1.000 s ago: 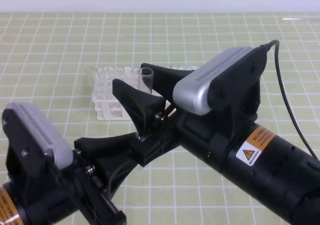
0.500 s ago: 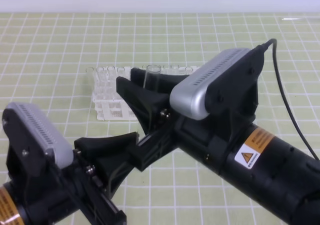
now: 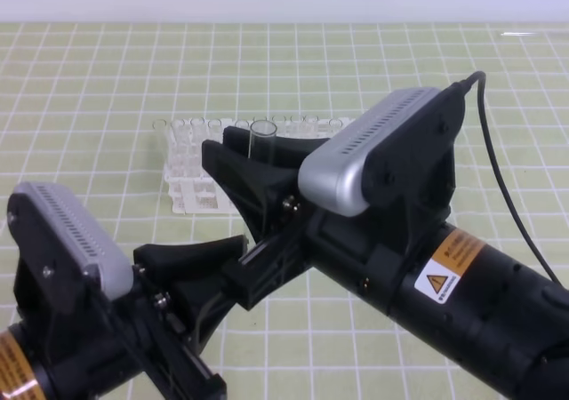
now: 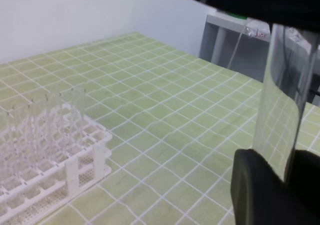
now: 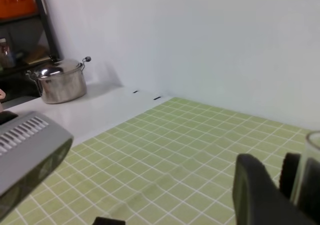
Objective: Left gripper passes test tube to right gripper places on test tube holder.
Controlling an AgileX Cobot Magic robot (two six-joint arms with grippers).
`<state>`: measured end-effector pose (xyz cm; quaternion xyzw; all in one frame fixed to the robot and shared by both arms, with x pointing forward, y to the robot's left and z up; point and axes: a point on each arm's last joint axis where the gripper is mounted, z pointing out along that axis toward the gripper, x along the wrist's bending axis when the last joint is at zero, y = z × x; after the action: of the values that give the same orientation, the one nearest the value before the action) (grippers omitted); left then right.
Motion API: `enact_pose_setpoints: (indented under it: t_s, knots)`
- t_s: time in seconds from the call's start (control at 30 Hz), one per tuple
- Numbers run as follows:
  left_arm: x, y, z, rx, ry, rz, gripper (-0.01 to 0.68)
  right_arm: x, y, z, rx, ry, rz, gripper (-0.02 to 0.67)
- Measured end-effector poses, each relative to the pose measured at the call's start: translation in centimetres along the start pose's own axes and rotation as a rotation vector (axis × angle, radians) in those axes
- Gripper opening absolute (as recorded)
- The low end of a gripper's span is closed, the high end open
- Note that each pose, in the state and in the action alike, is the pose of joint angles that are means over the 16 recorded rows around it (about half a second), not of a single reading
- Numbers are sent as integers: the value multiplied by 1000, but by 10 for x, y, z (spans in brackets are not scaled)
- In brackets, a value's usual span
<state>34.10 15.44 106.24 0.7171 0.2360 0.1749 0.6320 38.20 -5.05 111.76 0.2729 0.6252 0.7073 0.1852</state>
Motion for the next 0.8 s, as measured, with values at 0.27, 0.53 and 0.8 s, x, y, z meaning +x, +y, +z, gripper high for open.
enact_pose_setpoints:
  t_s: [0.27,0.53,0.8]
  knots:
    - [0,0,0,4,1,0,279,-1,0,0,3,-6,-10,86]
    - [0,5,-14,-11,10,5,250,-7,0,-1,25,-31,-18,85]
    - [1,14,-58,-44,42,9,76,-12,1,-4,58,-48,-24,85]
